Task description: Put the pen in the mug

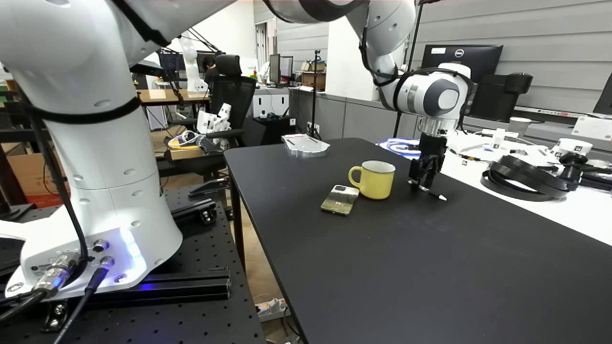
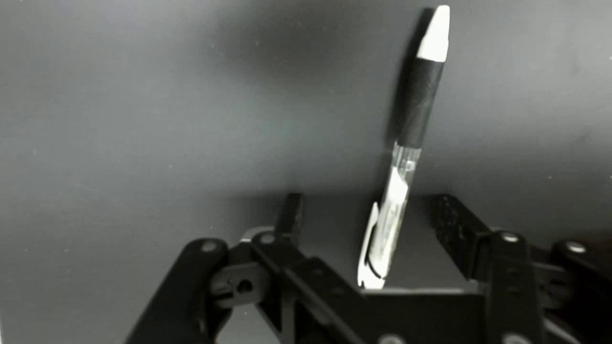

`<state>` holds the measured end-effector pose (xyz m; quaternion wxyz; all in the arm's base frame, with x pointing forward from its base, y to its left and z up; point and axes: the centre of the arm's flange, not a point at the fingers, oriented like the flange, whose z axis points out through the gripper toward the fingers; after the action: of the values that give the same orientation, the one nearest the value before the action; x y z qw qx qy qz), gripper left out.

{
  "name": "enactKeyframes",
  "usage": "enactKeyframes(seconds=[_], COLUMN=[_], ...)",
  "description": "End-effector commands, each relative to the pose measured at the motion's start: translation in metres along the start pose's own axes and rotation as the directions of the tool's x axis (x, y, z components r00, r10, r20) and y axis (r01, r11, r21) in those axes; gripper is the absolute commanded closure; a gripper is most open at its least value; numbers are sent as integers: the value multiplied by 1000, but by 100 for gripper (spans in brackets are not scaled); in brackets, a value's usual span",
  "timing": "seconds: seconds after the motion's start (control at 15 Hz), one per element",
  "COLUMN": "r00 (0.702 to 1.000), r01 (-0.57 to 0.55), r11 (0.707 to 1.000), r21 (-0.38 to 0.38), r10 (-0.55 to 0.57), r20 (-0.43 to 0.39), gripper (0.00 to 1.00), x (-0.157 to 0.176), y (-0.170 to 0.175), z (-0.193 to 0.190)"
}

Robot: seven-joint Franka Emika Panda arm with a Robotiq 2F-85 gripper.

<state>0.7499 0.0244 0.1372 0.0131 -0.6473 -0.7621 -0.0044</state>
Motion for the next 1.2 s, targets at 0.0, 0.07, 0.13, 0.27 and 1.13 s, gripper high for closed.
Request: enactKeyframes(seconds=[0.0, 0.07, 0.13, 0.27, 1.13], r00=[1000, 1000, 1000, 998, 974], r01=[-10, -14, -21, -47, -208], r11=[1000, 999, 999, 998, 914], r21=[-26, -29, -34, -32, -347], r10=[11, 14, 22, 48, 162], r20=[21, 20, 21, 30, -156], gripper=[55, 63, 69, 83, 97], x=[-1, -2, -5, -11, -5], y=[11, 12, 12, 12, -42], z=[-7, -9, -12, -16, -197])
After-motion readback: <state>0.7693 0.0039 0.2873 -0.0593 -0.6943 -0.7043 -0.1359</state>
